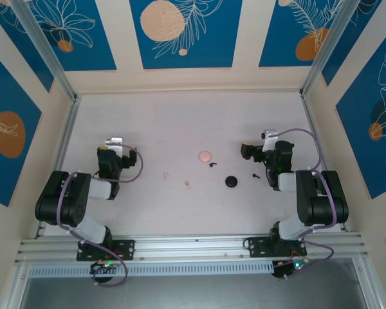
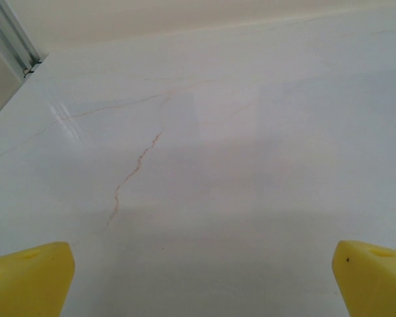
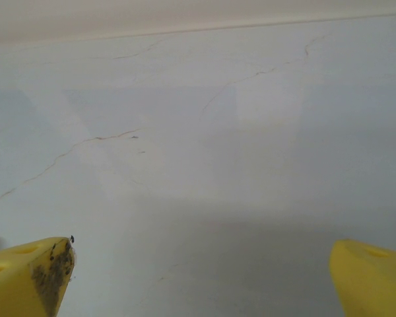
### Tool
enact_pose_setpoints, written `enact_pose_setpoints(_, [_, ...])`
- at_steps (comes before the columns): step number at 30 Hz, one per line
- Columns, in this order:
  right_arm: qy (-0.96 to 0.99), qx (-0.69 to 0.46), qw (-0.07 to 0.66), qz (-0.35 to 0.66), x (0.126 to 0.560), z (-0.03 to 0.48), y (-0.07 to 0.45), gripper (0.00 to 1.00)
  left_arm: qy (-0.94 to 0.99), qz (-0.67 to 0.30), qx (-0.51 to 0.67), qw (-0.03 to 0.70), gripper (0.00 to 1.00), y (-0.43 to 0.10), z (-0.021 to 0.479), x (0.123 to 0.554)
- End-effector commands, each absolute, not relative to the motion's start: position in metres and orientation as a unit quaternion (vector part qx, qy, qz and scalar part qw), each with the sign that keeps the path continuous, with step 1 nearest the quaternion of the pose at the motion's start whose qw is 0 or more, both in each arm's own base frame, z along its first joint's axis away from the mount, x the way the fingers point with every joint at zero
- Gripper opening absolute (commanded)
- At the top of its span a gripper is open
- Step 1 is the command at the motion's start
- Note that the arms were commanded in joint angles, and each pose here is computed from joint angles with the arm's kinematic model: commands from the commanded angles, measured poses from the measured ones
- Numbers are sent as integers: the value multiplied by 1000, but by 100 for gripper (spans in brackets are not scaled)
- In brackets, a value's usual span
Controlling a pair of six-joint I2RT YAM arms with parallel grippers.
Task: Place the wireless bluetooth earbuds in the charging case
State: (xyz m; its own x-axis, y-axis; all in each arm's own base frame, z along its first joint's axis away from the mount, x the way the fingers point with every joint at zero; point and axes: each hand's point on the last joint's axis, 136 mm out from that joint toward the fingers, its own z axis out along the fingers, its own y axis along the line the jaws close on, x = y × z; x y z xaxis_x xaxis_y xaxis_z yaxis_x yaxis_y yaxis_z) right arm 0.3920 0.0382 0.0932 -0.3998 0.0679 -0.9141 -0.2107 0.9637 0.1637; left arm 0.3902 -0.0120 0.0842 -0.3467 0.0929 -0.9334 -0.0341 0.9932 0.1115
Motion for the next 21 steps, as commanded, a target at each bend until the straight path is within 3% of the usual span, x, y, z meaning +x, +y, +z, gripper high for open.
enact_pose_setpoints(1, [823, -38, 556, 108, 391, 110, 37, 99, 805, 46, 24, 591, 100, -14, 100, 392])
enact_pose_setpoints(6, [869, 33, 478, 122, 374, 144, 32, 99, 808, 44, 31, 587, 96, -17, 140, 385])
enact_pose_setpoints(11, [911, 71, 386, 123, 341, 165, 46, 99, 834, -11, 13, 551, 81, -38, 188, 376])
enact_pose_setpoints(18, [974, 78, 164, 135, 263, 139, 94, 99, 894, -54, 56, 441, 75, -83, 179, 347])
enact_pose_setpoints(21, [983, 80, 83, 142, 234, 125, 114, 90, 918, -72, 60, 386, 75, -96, 163, 340])
